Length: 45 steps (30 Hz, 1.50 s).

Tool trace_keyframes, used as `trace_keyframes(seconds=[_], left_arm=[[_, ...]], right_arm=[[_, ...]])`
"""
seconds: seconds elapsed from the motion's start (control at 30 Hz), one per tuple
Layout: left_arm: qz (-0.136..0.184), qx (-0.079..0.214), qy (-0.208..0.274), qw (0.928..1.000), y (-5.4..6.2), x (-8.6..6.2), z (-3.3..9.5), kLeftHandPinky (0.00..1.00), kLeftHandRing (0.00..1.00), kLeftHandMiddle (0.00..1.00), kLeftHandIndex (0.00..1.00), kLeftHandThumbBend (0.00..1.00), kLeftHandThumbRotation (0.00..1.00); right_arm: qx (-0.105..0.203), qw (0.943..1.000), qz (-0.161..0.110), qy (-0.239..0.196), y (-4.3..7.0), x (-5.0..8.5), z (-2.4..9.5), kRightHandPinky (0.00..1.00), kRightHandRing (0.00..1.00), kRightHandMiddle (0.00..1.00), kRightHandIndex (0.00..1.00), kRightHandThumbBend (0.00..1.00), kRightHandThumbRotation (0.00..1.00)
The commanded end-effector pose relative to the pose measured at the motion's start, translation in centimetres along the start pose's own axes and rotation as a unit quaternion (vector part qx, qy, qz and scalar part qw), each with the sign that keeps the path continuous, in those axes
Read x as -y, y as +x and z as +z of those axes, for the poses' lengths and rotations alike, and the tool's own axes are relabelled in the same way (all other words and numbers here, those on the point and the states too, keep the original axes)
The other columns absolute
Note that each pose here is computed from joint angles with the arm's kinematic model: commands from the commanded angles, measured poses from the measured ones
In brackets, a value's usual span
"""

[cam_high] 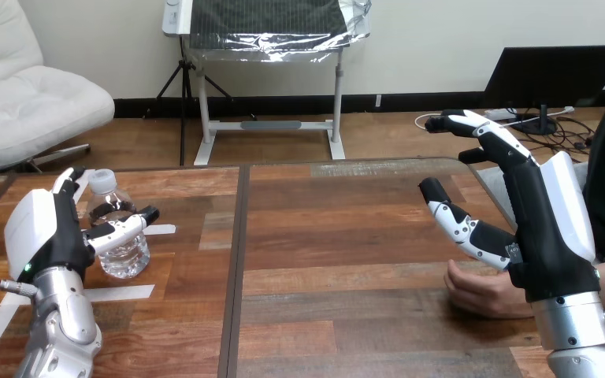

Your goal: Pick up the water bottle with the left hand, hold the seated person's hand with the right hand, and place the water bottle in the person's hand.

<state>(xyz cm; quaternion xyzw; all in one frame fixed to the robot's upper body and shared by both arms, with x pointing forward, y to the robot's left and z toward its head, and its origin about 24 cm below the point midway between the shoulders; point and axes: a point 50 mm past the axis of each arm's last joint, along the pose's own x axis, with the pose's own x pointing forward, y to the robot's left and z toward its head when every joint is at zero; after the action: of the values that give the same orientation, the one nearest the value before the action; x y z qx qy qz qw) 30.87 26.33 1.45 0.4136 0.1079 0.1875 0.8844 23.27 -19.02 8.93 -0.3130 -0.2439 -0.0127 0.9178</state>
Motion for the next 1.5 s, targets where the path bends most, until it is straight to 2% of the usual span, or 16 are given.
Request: trace_keyframes(seconds=[0.0,0.17,0.33,0.8,0.93,1.0,1.2,1.47], left_arm=[[0.025,0.047,-0.002,0.9986,1.9,-1.4,3.3,0.71,0.79,0.84,0.83,0.88,0.44],[0.014,0.045,-0.011,0.9988,2.1,-1.2,3.6,0.66,0.75,0.82,0.82,0.88,0.42],[0.005,0.047,-0.013,0.9988,2.3,-0.9,3.8,0.64,0.75,0.81,0.81,0.88,0.40],[-0.017,0.054,-0.006,0.9984,2.5,-0.1,4.4,0.65,0.73,0.78,0.77,0.86,0.40],[-0.023,0.047,-0.016,0.9985,2.5,0.2,4.5,0.65,0.72,0.77,0.77,0.86,0.40],[-0.036,0.039,-0.024,0.9983,2.5,0.6,4.8,0.66,0.74,0.78,0.77,0.85,0.40],[-0.056,0.026,-0.031,0.9976,2.5,1.3,5.1,0.67,0.75,0.79,0.78,0.87,0.42],[-0.063,0.033,-0.026,0.9971,2.3,1.8,5.1,0.68,0.76,0.80,0.78,0.87,0.44]], right_arm=[[0.045,0.9988,-0.020,-0.006,1.8,1.1,1.3,0.69,0.82,0.83,0.74,0.41,0.02],[0.044,0.9988,-0.019,-0.010,1.8,1.0,1.3,0.70,0.82,0.83,0.74,0.41,0.03],[0.045,0.9987,-0.019,-0.016,1.7,1.1,1.4,0.71,0.82,0.83,0.74,0.41,0.04],[0.041,0.9988,-0.018,-0.022,1.6,1.1,1.4,0.71,0.81,0.82,0.73,0.40,0.06],[0.040,0.9988,-0.018,-0.020,1.6,1.1,1.4,0.71,0.81,0.81,0.73,0.41,0.04],[0.039,0.9988,-0.019,-0.023,1.5,1.2,1.3,0.71,0.80,0.81,0.73,0.42,0.03],[0.037,0.9988,-0.022,-0.024,1.4,1.3,1.3,0.70,0.80,0.81,0.72,0.41,0.06],[0.038,0.9987,-0.024,-0.022,1.4,1.4,1.4,0.70,0.80,0.81,0.72,0.42,0.05]])
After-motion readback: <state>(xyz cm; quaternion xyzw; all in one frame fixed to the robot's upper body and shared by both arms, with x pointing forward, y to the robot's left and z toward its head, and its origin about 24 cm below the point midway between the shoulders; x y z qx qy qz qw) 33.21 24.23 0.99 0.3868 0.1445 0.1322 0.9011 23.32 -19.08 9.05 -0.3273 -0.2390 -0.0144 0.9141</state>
